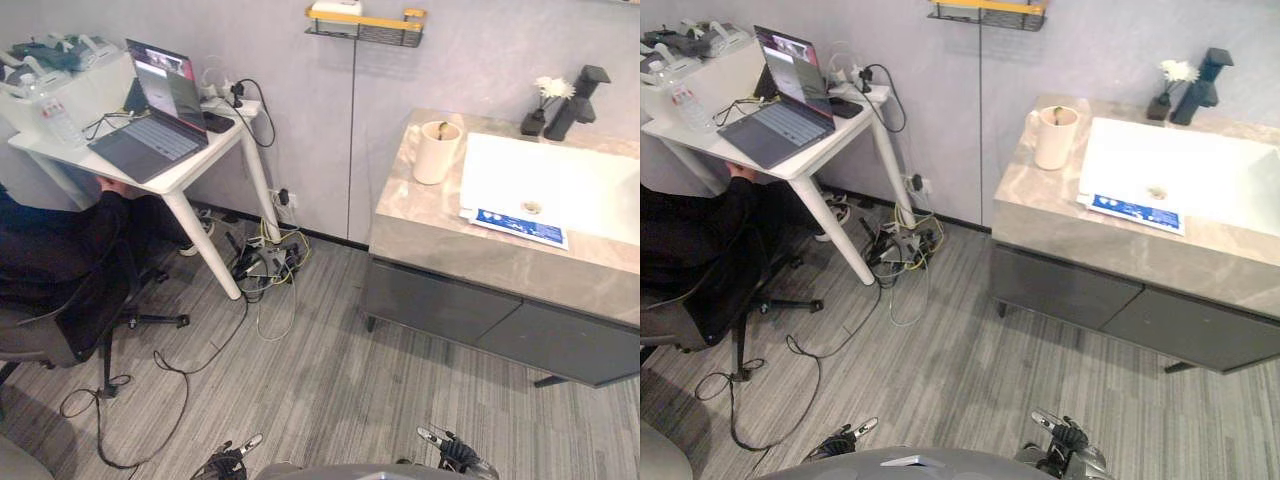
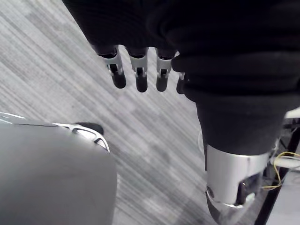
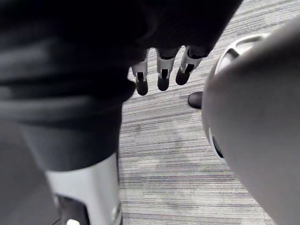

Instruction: Organize washtable

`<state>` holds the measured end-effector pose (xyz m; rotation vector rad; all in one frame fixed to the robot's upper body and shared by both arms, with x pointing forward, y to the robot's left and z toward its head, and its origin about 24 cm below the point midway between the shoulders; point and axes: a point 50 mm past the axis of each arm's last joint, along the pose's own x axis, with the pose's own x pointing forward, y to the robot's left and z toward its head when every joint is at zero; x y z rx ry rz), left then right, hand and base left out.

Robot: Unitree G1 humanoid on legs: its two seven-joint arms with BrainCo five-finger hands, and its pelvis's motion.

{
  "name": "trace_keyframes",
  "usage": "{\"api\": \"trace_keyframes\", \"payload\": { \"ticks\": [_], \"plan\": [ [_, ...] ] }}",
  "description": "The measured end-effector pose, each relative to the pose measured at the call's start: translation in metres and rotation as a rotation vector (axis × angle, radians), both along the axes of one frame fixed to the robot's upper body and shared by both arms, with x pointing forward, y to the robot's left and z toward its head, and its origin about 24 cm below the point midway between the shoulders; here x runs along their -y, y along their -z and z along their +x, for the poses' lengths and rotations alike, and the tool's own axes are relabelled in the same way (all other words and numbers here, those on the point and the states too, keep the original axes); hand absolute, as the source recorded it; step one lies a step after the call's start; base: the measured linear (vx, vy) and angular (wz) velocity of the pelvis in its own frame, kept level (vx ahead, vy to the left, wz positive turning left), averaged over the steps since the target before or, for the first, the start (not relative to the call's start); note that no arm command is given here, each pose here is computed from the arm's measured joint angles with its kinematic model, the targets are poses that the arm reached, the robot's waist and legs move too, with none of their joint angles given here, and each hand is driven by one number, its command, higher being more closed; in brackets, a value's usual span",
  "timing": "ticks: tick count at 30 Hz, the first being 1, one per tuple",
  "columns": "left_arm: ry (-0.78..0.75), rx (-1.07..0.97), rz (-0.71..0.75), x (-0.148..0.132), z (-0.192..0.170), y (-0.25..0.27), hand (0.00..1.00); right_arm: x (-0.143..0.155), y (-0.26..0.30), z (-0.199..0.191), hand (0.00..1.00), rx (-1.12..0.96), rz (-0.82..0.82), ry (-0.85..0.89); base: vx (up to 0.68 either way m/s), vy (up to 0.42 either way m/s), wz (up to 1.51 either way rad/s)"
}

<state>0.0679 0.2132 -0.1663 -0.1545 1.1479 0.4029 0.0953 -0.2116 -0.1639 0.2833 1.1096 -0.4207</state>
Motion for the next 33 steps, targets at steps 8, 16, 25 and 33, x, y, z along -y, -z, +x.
{"api": "trace_keyframes", "payload": {
  "ticks": [8,16,25,33],
  "plan": [
    [0.01,0.041,0.003,0.0,0.006,-0.004,0.0,0.004,-0.001,-0.001,0.0,-0.004,-0.017,-0.031,-0.17,-0.12,-0.4],
    [-0.086,-0.092,-0.086,0.023,-0.041,0.008,0.0,0.022,-0.006,-0.002,0.0,0.023,-0.043,-0.019,0.0,0.066,-1.08],
    [-0.109,-0.121,-0.062,0.014,-0.051,0.008,0.0,0.009,0.001,-0.015,0.0,-0.007,0.019,0.028,0.29,-0.034,-0.02],
    [0.093,0.095,-0.002,0.013,0.03,-0.007,0.0,0.004,-0.001,-0.005,0.0,0.032,0.029,0.021,0.18,-0.127,0.05]
  ]
}}
